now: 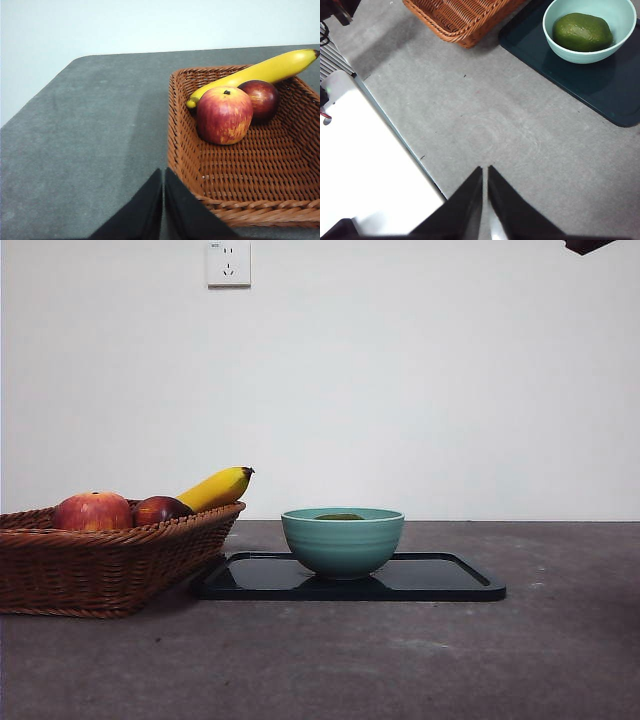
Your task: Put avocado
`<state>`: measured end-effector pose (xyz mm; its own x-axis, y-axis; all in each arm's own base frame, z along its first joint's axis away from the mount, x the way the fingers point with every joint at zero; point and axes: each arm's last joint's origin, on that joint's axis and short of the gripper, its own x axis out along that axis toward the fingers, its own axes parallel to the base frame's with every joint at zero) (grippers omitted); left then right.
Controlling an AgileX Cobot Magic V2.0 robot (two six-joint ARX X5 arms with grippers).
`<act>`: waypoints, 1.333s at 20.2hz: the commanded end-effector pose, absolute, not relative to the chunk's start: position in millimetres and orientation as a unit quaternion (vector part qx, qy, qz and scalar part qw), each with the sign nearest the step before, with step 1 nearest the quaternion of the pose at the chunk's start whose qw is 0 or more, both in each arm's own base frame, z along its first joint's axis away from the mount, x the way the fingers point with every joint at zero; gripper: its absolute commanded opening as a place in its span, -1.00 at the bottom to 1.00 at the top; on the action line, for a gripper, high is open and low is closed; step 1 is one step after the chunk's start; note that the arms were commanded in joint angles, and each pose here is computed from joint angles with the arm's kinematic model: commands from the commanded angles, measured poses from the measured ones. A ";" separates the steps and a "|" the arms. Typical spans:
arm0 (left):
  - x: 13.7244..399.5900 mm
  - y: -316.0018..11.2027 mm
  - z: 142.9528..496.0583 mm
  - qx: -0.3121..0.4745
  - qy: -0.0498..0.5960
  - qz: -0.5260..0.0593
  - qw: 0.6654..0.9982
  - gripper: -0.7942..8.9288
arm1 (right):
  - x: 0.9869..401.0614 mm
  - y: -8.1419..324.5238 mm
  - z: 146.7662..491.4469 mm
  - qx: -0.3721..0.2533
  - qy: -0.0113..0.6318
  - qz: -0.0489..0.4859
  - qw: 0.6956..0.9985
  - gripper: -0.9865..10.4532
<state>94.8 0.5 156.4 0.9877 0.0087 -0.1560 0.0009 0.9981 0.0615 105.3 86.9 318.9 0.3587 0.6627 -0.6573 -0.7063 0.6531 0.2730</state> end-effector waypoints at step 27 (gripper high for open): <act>95.6 0.8 148.8 0.030 0.091 0.004 0.995 -0.82 | 93.6 11.2 237.2 -0.005 0.000 0.138 0.990 -0.81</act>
